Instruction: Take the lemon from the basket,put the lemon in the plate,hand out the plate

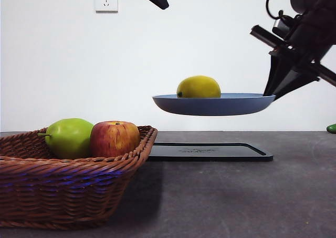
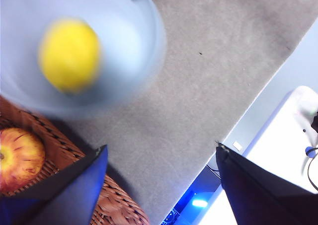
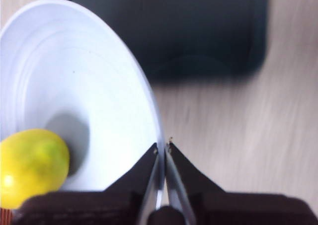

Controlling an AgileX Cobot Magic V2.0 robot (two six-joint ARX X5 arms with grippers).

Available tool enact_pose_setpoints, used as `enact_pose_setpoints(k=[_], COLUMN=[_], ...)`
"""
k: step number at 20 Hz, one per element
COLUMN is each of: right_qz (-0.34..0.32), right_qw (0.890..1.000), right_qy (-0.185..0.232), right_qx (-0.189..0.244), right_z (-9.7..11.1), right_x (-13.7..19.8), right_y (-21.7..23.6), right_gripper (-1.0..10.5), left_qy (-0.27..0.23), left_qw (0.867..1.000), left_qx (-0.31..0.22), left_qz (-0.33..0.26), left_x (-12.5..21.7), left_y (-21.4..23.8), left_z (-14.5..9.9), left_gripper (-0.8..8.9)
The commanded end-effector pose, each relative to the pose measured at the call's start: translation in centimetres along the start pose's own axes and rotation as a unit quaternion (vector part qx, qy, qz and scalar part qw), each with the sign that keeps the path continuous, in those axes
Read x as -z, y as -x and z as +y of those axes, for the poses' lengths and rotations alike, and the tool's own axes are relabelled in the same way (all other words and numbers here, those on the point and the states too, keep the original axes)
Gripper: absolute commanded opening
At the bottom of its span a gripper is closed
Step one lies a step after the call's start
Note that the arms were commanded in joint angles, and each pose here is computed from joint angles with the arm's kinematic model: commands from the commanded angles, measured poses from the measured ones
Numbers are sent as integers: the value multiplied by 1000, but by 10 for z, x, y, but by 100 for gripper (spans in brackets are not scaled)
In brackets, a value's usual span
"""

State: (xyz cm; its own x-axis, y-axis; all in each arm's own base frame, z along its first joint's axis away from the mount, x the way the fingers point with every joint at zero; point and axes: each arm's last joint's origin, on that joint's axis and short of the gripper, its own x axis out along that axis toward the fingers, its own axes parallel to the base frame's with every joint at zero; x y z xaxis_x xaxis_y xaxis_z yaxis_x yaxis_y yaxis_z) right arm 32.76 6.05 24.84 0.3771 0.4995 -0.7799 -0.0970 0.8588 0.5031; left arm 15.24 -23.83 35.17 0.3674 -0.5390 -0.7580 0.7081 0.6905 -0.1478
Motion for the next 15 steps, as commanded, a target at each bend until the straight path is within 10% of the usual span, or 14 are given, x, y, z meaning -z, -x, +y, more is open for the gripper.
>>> enact_pose_setpoints(k=[1,15], right_qz=[-15,20], right_qw=[1000,998], right_qy=[4,-22], right_qx=[-5,53], right_z=[-2,-47], right_x=[-28,-74], right_y=[-9,-97], right_gripper=[3,32], left_qy=[-15,-21], left_qw=[1000,998], left_qx=[9,16], left_qz=[-17,-48], left_x=[-5,-11], left_y=[2,2], left_z=[-7,-9], left_gripper=[376,376])
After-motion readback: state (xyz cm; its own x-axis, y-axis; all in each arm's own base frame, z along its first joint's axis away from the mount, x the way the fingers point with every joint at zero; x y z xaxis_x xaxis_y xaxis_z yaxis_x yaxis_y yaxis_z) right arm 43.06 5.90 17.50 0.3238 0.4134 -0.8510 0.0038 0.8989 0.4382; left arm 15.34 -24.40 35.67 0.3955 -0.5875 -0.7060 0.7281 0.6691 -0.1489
